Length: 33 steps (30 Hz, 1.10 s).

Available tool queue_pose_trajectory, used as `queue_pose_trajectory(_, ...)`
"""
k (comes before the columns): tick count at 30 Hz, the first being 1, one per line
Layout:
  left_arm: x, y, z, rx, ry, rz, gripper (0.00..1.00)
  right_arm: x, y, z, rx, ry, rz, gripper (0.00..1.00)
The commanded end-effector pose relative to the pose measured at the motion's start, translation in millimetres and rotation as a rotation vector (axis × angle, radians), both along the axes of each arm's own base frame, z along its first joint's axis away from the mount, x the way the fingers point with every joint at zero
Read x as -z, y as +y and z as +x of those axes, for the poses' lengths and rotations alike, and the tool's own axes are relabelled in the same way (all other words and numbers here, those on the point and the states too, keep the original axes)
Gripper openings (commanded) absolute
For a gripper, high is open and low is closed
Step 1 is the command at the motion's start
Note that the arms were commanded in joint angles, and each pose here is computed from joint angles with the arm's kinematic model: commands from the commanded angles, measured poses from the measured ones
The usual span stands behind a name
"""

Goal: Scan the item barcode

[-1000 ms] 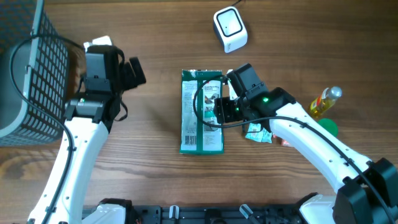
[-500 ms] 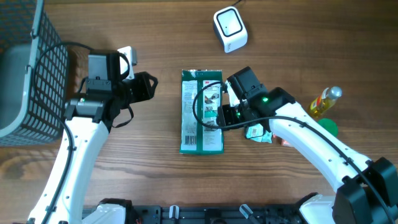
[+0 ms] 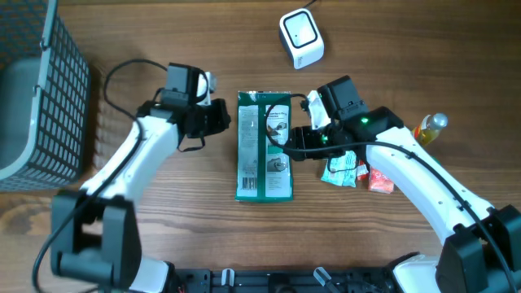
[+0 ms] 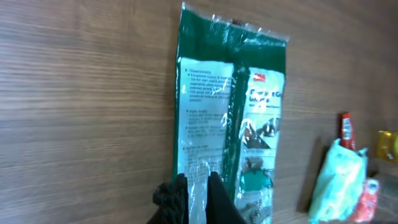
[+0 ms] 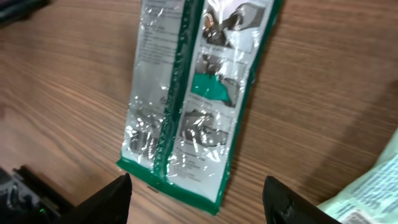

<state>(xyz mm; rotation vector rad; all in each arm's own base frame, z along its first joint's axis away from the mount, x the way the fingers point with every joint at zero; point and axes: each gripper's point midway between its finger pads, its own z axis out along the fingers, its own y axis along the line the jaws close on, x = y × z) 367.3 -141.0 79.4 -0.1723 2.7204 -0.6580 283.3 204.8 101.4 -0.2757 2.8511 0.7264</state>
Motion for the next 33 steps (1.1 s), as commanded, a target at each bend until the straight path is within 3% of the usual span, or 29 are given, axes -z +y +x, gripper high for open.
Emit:
queue_pose_trajectory(1,29.2,-19.9,-0.9,0.032,0.045,-0.016,0.04,18.1,1.7,-10.1,0.022,0.06,0.026,0.67)
queue_pose_trajectory(7,57.1,-32.4,-9.5,0.046,0.117,-0.006,0.06,45.5,-1.6,-17.5,0.081,0.082,0.04,0.64)
queue_pose_trajectory(24,72.7,-26.6,-17.4,-0.023,0.162,0.09,0.04,75.7,5.7,9.5,0.121,-0.087,0.117,0.64)
queue_pose_trajectory(30,92.1,-30.9,-24.1,-0.03,0.178,0.172,0.04,104.6,13.7,-5.3,0.072,0.021,0.14,0.62)
queue_pose_trajectory(33,106.4,-28.8,-30.1,-0.031,0.219,0.19,0.04,113.9,14.9,-17.2,0.137,0.139,0.158,0.51)
